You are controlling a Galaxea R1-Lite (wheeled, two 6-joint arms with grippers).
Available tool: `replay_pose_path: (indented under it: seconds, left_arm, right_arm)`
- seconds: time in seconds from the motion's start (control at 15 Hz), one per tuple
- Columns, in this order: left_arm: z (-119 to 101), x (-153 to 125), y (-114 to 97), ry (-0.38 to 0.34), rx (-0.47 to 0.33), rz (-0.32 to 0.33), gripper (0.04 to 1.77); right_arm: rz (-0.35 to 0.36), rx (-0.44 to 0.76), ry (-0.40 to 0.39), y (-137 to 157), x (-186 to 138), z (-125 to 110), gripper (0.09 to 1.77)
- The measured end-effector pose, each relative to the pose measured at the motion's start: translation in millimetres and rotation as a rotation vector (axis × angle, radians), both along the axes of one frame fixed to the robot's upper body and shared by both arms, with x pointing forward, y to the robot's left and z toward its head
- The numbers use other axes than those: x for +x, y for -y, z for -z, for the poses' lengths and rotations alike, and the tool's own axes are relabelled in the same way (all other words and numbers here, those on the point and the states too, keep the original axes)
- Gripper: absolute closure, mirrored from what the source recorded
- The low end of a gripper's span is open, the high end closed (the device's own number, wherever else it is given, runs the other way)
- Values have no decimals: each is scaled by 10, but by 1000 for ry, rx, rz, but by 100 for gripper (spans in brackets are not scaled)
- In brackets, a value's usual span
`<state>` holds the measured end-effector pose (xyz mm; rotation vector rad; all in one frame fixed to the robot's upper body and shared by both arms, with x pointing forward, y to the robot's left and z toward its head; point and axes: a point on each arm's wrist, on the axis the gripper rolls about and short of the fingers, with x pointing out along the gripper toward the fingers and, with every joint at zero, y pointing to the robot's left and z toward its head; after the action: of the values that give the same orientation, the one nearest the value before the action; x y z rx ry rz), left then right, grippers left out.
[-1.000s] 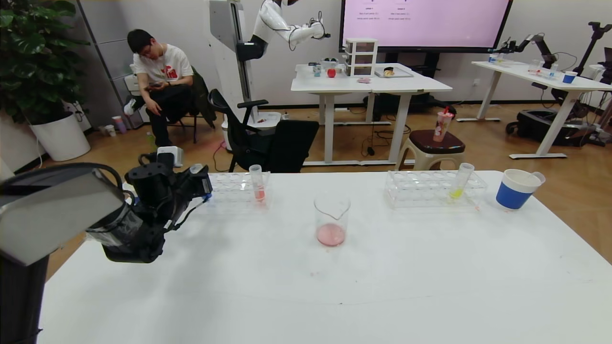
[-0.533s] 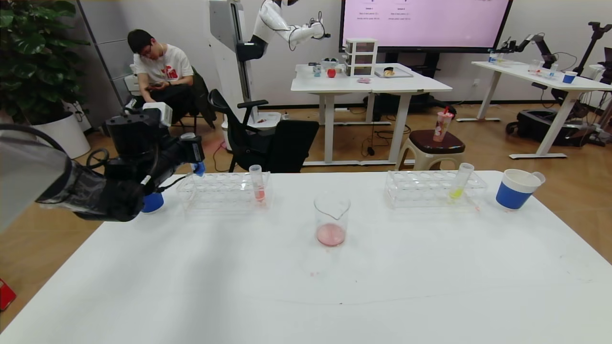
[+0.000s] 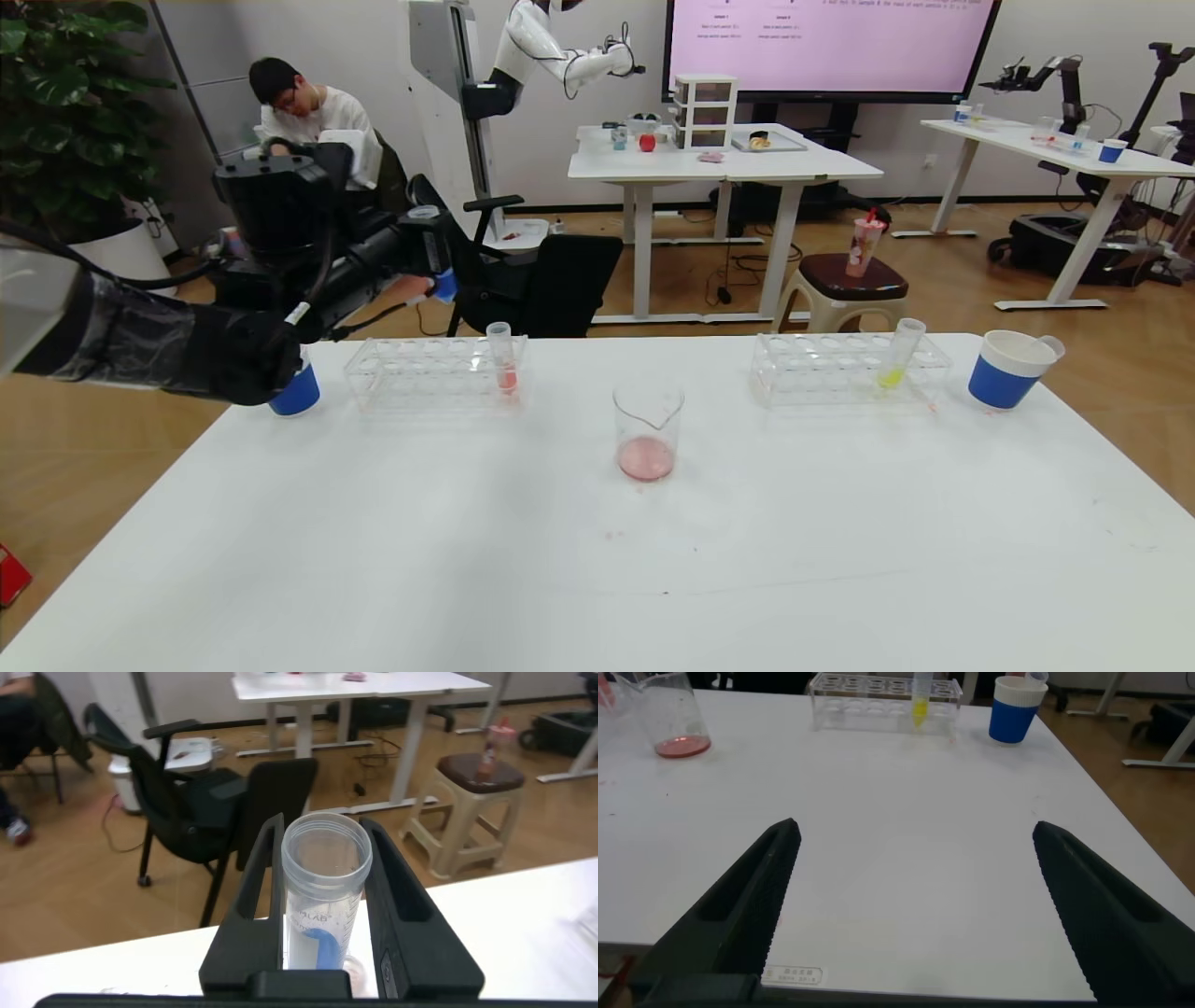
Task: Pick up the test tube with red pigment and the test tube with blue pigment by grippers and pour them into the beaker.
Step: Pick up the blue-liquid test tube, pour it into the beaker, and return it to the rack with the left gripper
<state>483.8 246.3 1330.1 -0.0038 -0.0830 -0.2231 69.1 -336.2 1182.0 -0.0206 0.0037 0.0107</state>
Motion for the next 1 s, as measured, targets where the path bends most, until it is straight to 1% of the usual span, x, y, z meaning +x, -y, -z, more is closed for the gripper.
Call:
replay_pose_path:
  seconds: [0.13,0.27,0.33,0.53,0.6,0.73,0.87,1.0]
  left_arm:
    - [-12,-77,318,24,65,100,129]
    - [16,-130,619,56,123,219,129]
    - [28,-149,741,88,151,270,129]
    - [111,-173,1051,253,263,366,129]
    - [173,-168,1128,311,319,399,129]
    - [328,-139,1211,395,435,470,129]
    - [456,-111,1262,453,529,528,128]
    - [555,-85,1303,510,597,557,128]
  right_arm:
    - [0,0,0,0,0,0,12]
    - [0,0,0,0,0,0,12]
    - [0,0,0,0,0,0,12]
    - [0,0,0,0,0,0,12]
    - [0,0,0,0,0,0,12]
    - [0,0,0,0,0,0,12]
    - [0,0,0,0,0,0,12]
    - [0,0,0,0,0,0,12]
